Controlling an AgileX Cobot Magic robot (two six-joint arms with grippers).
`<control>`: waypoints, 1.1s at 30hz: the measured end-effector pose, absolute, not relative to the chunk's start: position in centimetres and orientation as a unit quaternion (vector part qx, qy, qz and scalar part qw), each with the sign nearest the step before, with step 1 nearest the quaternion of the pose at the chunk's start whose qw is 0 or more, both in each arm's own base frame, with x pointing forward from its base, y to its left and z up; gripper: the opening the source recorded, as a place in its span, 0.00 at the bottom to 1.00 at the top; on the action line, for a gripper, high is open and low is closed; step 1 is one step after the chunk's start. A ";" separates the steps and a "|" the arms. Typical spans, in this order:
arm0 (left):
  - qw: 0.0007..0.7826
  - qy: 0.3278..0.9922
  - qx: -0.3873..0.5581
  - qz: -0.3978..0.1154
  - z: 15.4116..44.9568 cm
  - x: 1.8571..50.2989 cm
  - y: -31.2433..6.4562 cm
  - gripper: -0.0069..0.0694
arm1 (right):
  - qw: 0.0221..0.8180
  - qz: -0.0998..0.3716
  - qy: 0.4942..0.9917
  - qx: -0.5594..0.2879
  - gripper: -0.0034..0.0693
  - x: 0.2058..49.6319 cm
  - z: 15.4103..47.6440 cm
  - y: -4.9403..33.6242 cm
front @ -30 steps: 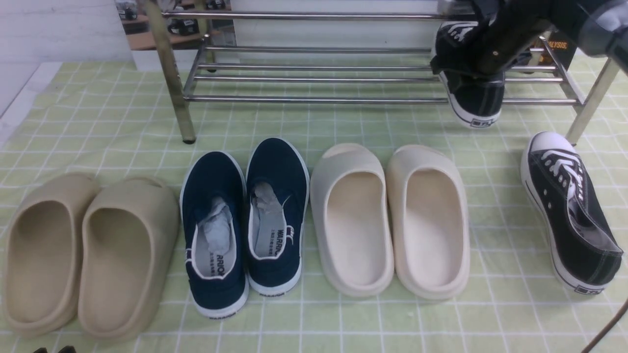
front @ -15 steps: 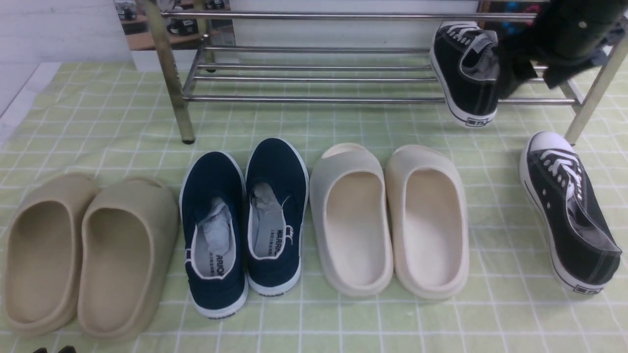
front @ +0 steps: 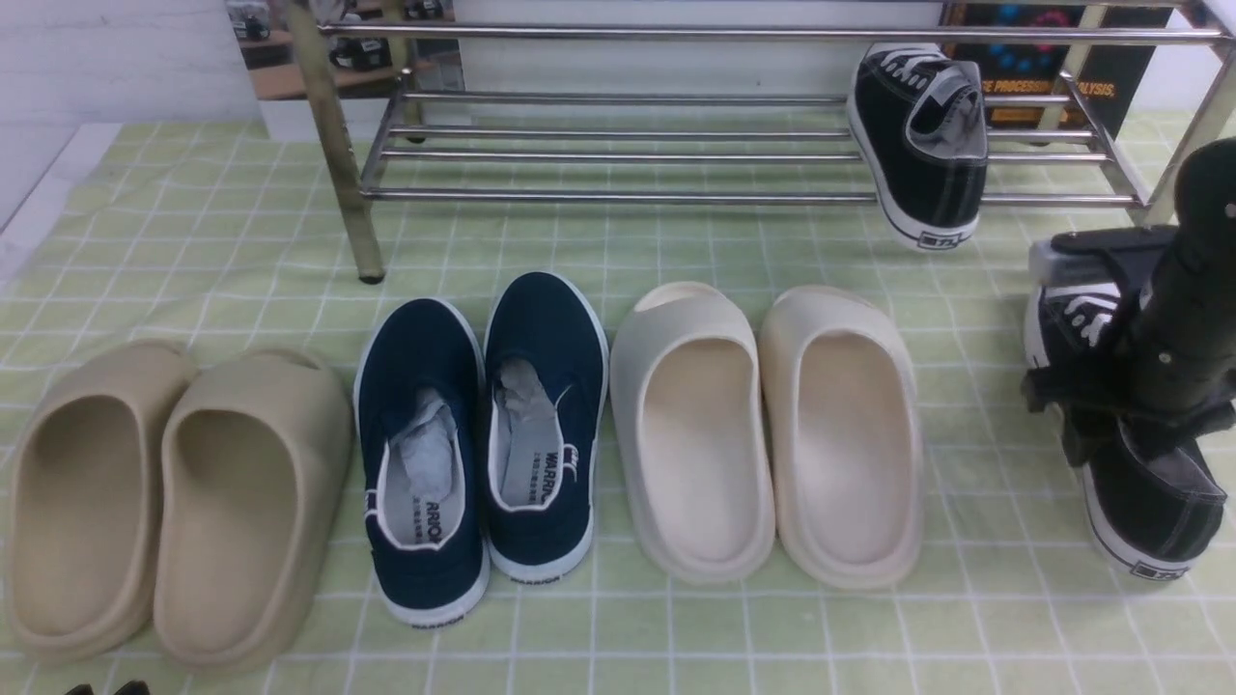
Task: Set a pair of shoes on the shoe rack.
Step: Use the right arm to grab the shoe closest to it, then use the right arm to put a shoe into the shoe rack
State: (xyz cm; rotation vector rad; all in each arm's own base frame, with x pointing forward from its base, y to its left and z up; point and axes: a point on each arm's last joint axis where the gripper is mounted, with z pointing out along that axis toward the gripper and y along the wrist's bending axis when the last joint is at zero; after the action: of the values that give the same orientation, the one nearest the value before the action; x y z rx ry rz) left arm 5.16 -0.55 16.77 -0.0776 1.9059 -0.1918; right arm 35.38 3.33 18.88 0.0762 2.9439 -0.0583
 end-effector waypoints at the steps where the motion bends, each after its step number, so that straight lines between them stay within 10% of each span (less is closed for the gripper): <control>1: 0.575 0.814 -0.033 -0.082 16.8 5.2 -0.6 0.40 | 0.095 -0.023 0.995 0.024 0.50 35.6 18.3 3.3; 7: 0.575 0.814 -0.033 -0.082 16.8 5.2 -0.6 0.40 | 0.090 -0.039 0.995 0.015 0.13 35.4 18.3 3.2; 18: 0.575 0.814 -0.033 -0.082 16.8 5.2 -0.6 0.40 | 0.190 -0.037 0.981 -0.001 0.13 36.6 29.3 3.2; 33: 0.575 0.814 -0.033 -0.082 16.8 5.2 -0.6 0.40 | 0.242 -0.036 0.970 0.001 0.13 49.9 27.5 4.0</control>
State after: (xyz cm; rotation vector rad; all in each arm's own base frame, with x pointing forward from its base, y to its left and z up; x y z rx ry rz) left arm 5.16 -0.55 16.77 -0.0776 1.9059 -0.1918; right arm 49.85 3.99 27.49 0.0019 2.6511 -0.0977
